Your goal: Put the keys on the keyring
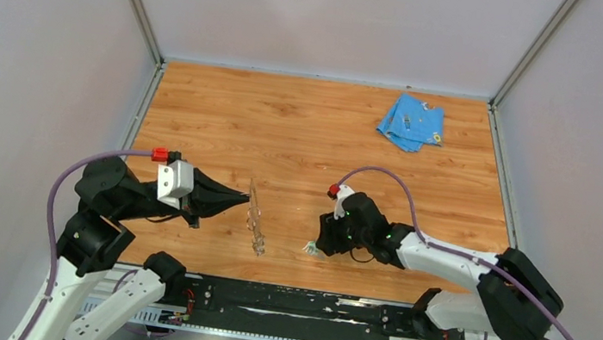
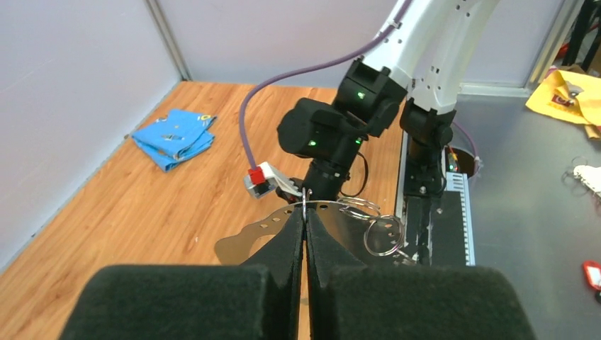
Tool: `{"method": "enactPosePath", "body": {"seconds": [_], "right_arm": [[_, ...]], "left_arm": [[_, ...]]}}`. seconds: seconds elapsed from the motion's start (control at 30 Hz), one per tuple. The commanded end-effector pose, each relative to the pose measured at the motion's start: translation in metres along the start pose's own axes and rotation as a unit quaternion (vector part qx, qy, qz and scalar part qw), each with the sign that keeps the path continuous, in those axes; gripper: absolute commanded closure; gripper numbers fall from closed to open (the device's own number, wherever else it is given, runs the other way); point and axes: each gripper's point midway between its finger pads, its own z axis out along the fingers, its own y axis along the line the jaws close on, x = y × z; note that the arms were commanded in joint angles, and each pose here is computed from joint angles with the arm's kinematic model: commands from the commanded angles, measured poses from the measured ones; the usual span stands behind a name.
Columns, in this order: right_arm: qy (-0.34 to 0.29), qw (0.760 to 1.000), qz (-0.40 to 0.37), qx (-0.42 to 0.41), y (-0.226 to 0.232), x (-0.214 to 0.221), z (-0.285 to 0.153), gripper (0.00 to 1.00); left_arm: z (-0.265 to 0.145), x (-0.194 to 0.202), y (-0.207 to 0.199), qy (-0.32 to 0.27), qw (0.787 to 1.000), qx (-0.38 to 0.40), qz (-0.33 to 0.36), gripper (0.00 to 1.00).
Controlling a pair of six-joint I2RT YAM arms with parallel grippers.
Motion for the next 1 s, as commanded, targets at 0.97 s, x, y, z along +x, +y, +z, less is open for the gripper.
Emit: {"method": "enactPosePath", "body": {"seconds": [0.97], "right_arm": [[0.155,0.983,0.085,-0.050,0.024,0.009,0.020,0.60]], "left_arm": [[-0.009,-0.004,-0.006,-0.033,0.998,-0.014,0.056,1.00]]}}
